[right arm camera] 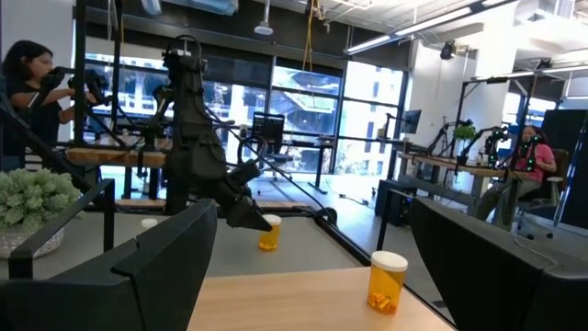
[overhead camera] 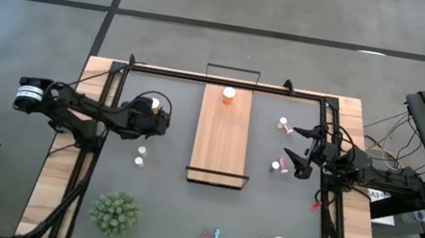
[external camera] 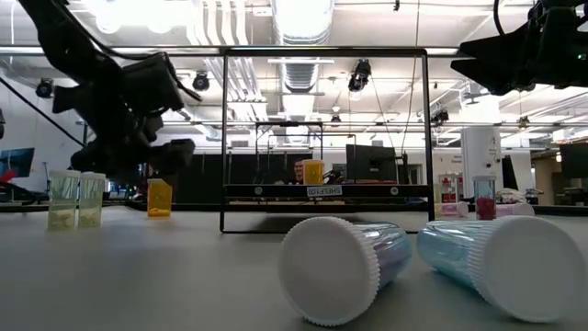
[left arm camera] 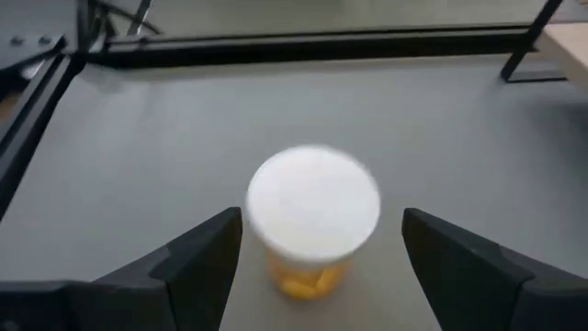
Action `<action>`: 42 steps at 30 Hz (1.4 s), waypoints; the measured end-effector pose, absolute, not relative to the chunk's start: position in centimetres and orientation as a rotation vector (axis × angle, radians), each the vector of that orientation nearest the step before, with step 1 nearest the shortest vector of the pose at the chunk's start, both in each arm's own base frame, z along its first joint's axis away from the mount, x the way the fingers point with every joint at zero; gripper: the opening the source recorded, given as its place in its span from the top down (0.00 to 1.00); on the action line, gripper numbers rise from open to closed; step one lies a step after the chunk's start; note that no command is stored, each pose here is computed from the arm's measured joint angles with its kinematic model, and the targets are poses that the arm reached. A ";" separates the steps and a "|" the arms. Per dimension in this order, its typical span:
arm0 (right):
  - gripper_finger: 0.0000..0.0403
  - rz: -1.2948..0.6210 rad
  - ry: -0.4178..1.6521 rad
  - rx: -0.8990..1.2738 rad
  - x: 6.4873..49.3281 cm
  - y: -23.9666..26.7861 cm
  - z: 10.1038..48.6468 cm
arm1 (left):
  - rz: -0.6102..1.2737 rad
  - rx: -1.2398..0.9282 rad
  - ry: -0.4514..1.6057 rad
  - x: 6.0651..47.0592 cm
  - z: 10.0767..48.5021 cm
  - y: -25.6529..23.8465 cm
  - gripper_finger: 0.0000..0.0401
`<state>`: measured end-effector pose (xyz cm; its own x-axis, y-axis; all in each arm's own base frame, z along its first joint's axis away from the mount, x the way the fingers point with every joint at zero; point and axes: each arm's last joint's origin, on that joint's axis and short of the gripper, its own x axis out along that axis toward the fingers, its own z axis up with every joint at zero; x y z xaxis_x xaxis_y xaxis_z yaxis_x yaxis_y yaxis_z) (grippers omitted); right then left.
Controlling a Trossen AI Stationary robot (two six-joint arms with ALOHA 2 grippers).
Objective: Pick and place medicine bottles onto shelf by color
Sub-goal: Put the top orange pill bottle on the shelf aligned with the other orange pill bottle
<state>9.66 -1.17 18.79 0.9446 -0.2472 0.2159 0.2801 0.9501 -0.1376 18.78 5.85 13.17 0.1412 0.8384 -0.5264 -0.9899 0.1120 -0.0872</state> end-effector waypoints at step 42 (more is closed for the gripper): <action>0.13 -0.270 -0.198 -0.168 9.7 -1.2 18.8 | 1.151 -0.290 0.470 24.3 16.3 8.4 0.64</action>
<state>9.66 -1.17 18.80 0.9445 -0.2471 0.2162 0.2801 0.9500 -0.1378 24.30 8.44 16.29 0.3264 0.8035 -0.4979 -0.9224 0.3859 0.0180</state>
